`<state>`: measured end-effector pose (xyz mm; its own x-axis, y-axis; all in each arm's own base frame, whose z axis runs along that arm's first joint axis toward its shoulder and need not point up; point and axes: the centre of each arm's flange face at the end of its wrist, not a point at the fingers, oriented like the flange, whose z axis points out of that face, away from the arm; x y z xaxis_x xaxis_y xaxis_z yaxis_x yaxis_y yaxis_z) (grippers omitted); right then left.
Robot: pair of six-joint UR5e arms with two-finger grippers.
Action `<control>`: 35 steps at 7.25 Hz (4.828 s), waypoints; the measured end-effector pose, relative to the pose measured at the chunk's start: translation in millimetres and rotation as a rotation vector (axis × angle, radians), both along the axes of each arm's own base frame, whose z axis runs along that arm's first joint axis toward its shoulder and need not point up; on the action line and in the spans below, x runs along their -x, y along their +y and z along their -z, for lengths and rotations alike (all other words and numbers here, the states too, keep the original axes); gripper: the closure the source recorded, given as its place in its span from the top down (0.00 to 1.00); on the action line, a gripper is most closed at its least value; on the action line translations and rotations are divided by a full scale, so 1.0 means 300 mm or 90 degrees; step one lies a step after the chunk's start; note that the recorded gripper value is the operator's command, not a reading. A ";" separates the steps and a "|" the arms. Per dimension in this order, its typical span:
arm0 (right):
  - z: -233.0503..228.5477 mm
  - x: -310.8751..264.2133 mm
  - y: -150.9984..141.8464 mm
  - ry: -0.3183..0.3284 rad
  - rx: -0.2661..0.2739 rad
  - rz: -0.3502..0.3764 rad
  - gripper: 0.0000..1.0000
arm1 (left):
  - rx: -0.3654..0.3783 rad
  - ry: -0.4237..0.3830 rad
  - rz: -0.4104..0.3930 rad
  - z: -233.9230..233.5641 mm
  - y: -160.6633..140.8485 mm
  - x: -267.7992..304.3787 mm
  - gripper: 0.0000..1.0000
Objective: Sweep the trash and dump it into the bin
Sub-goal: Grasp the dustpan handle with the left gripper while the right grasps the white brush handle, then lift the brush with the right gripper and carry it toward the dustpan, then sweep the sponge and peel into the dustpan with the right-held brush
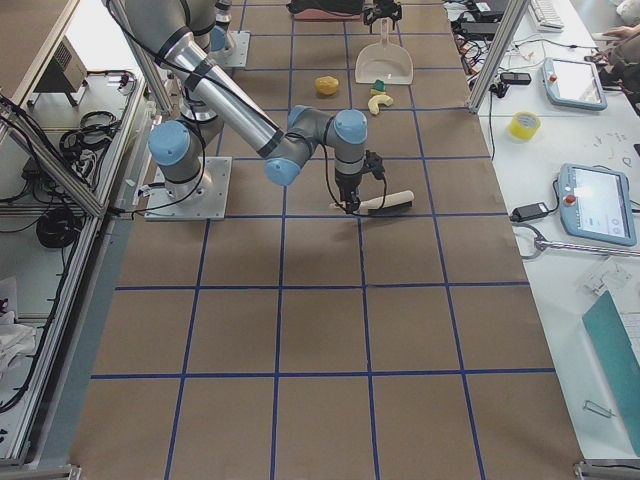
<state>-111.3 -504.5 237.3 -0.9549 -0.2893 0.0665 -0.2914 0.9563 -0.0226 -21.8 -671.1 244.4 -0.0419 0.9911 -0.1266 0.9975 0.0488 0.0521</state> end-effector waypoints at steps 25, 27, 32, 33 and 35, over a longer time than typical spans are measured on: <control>-0.066 -1.466 0.118 -0.064 -0.004 0.298 0.00 | 0.000 0.015 0.051 0.045 -0.002 -0.035 0.05; -0.039 -1.505 0.111 -0.073 0.002 0.306 0.00 | -0.001 0.015 0.051 0.045 0.000 -0.033 0.05; 0.002 -1.669 0.065 -0.094 -0.002 0.323 0.00 | -0.002 0.015 0.051 0.046 0.003 -0.033 0.05; -0.019 -1.701 0.049 -0.120 -0.009 0.328 0.00 | -0.002 0.015 0.051 0.046 0.003 -0.032 0.05; -0.023 -1.803 0.013 -0.151 -0.019 0.323 0.00 | -0.002 0.015 0.051 0.046 0.003 -0.032 0.05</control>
